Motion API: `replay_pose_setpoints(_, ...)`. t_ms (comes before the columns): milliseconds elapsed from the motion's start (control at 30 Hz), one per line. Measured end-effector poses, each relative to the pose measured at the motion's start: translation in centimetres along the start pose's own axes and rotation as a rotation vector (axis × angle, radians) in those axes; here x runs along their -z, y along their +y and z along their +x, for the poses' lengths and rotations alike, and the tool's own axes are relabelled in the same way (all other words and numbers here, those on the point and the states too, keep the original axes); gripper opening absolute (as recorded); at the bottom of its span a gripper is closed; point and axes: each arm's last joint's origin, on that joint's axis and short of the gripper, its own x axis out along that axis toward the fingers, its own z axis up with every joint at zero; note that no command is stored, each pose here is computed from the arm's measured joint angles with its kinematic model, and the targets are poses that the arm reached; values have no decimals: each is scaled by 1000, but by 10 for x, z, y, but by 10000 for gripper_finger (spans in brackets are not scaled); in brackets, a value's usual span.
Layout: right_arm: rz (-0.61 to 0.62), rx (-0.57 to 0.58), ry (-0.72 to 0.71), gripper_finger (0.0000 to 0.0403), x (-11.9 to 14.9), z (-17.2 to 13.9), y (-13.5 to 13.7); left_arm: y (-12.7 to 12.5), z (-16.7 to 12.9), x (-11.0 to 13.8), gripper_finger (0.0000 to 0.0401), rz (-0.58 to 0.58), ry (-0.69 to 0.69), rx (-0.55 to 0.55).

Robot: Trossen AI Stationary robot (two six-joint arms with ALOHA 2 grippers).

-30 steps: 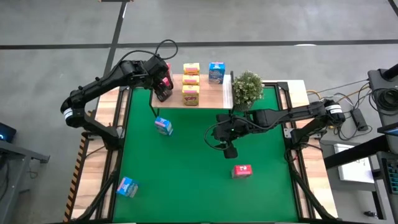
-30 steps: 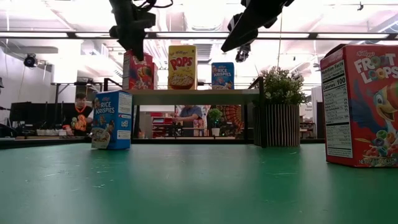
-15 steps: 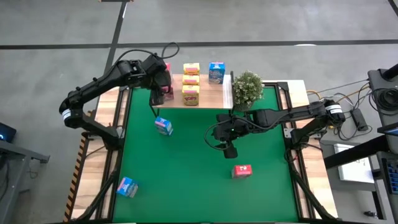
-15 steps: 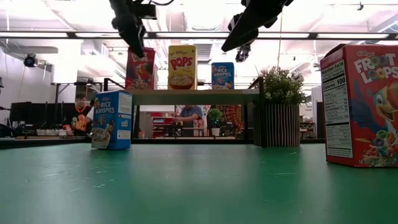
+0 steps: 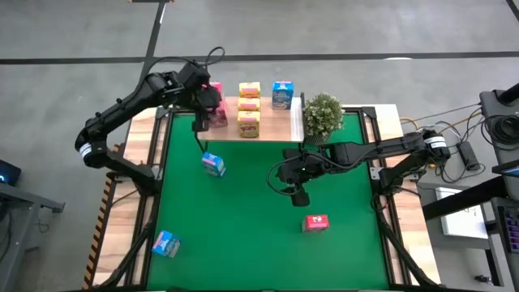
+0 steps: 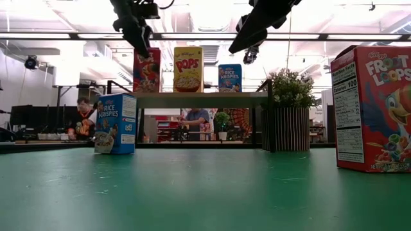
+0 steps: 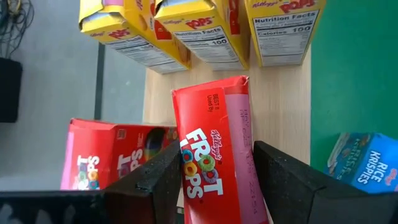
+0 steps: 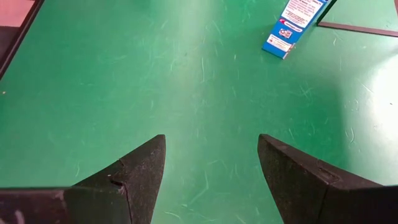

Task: Stack cereal on shelf
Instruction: Put the top red cereal box on the shelf aligned with the other red cereal box

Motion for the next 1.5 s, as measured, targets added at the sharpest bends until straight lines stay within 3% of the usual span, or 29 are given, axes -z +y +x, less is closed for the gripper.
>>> replay_pose_setpoints(1100, 24, 3, -47, 244, -4, 0, 0, 12, 2, 17, 176, 51, 18, 16)
replay_pose_setpoints(1500, 29, 3, -47, 244, -5, 0, 0, 11, 7, 19, 205, 62, 49, 4)
